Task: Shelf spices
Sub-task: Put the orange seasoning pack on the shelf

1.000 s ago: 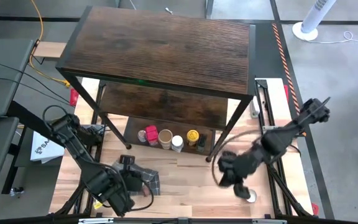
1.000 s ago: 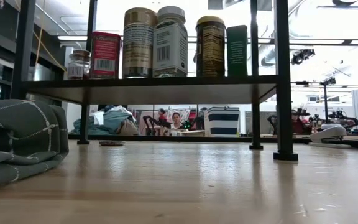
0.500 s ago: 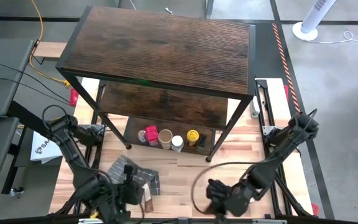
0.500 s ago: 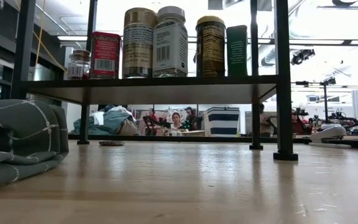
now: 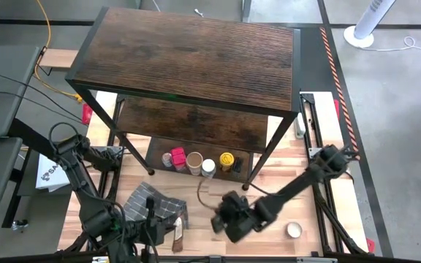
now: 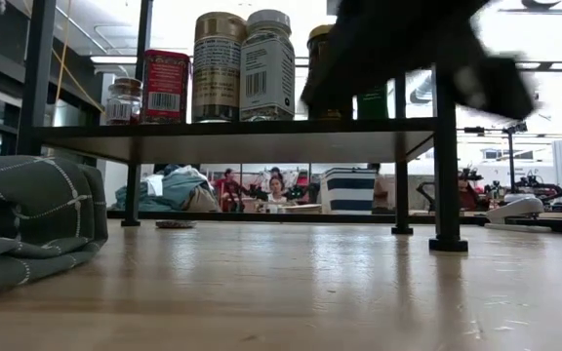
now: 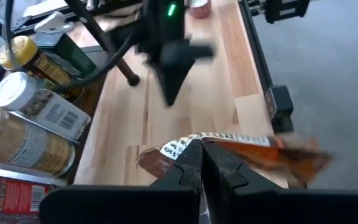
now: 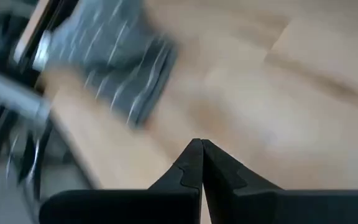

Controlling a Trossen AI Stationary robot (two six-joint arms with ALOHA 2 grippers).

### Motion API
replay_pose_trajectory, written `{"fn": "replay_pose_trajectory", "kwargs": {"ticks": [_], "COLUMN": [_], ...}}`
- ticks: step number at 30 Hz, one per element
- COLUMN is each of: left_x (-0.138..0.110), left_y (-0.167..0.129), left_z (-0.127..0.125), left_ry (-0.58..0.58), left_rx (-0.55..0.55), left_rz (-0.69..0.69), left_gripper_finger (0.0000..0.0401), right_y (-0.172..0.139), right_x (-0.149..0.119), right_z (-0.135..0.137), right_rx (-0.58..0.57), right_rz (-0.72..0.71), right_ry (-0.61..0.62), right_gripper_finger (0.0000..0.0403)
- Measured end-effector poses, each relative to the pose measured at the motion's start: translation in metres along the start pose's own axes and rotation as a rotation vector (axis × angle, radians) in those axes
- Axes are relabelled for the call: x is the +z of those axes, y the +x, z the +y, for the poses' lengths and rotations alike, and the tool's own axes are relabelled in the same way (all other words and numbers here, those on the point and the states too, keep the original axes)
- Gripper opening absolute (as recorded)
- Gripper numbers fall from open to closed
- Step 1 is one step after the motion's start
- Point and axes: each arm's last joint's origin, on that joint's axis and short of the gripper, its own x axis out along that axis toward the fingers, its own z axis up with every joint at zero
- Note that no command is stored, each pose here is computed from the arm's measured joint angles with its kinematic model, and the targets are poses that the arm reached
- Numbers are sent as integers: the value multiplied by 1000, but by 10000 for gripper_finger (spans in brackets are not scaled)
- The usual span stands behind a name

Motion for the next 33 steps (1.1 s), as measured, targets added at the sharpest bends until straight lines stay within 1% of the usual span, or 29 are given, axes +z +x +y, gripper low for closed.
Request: {"fn": "replay_pose_trajectory", "kwargs": {"ticks": [3, 5, 13, 18, 21, 25, 30, 33], "left_x": [1, 1, 2, 3, 3, 3, 4, 4], "left_y": [0, -1, -1, -1, -1, -1, -1, -1], "left_z": [1, 2, 3, 4, 4, 5, 6, 7], "left_ry": [-8, -8, -72, -90, -104, -110, -122, -128], "left_rx": [21, 41, 70, 100, 101, 120, 144, 159], "left_rz": [-16, -31, -56, -80, -81, -97, -114, -126], "left_gripper_finger": [0, 0, 0, 0, 0, 0, 0, 0], "right_y": [22, 32, 50, 57, 60, 62, 65, 65], "right_x": [11, 19, 52, 67, 73, 78, 85, 86], "right_z": [-8, -13, -22, -26, -29, -32, -35, -32], "right_rx": [-58, -83, -139, -161, -177, -201, -222, -192], "right_rz": [-72, -96, -155, -170, -179, -171, -164, -113], "right_ry": [84, 117, 170, 200, 195, 143, 126, 54], "right_gripper_finger": [0, 0, 0, 0, 0, 0, 0, 0]}}
